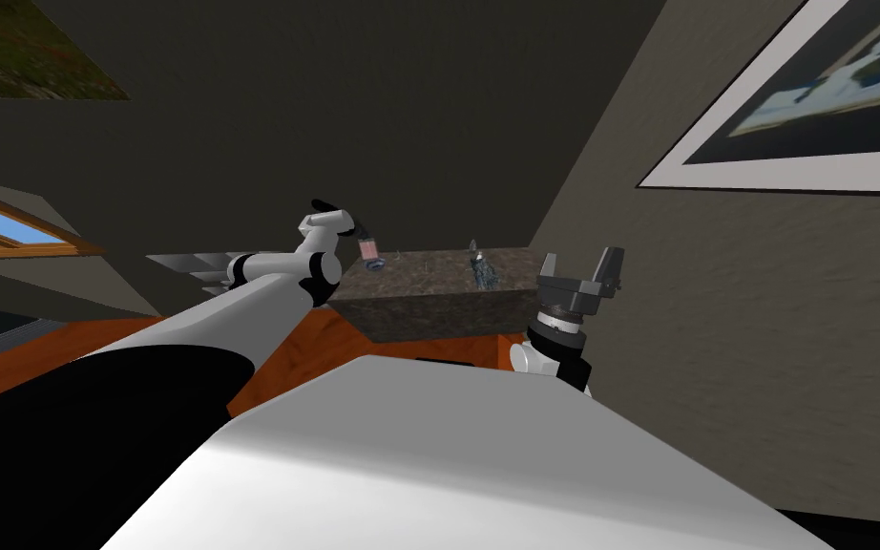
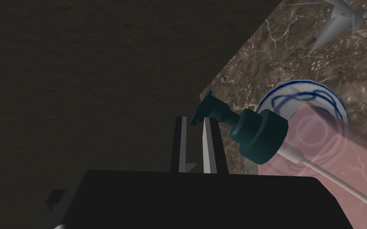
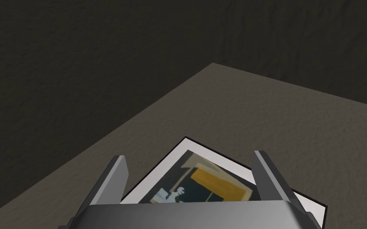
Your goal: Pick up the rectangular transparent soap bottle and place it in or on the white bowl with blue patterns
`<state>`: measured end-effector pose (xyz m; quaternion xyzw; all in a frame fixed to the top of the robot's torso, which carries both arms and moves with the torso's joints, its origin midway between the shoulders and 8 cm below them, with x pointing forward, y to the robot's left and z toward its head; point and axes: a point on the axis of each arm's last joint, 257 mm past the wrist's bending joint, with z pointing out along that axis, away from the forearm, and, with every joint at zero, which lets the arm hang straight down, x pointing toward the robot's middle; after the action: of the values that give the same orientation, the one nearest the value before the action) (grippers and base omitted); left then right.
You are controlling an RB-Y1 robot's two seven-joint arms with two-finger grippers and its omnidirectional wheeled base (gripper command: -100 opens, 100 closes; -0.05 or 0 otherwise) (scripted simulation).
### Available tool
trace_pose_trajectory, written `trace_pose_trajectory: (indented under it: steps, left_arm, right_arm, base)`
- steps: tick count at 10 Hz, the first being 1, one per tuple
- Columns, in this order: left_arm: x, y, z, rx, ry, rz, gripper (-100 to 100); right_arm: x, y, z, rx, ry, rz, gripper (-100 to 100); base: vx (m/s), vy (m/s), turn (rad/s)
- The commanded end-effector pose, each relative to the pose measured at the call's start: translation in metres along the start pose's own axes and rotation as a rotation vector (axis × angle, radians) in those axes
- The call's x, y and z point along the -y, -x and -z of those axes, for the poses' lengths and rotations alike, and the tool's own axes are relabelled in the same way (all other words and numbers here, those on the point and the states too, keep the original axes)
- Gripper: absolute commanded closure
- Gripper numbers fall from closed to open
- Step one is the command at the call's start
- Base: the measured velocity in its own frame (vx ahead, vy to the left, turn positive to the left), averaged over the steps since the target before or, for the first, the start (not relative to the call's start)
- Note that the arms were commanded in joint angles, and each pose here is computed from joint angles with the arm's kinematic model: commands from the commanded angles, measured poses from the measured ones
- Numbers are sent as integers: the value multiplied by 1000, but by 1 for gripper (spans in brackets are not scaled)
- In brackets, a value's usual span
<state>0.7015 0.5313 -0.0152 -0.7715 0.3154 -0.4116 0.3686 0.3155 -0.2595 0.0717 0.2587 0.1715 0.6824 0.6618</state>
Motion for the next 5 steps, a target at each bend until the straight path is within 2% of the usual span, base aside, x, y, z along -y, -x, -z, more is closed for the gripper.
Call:
trace_pose_trajectory:
  steps: [1, 4, 5]
  left_arm:
    - [6, 5, -1, -2, -22, 19, 100]
    - [20, 11, 1, -6, -65, 57, 100]
    - [34, 13, 4, -13, -96, 85, 100]
  right_arm:
    - [0, 0, 0, 0, 0, 0, 0]
    - [0, 0, 0, 0, 0, 0, 0]
    - [0, 0, 0, 0, 0, 0, 0]
  base:
    - [57, 3, 22]
    - [67, 6, 53]
    - [91, 8, 89]
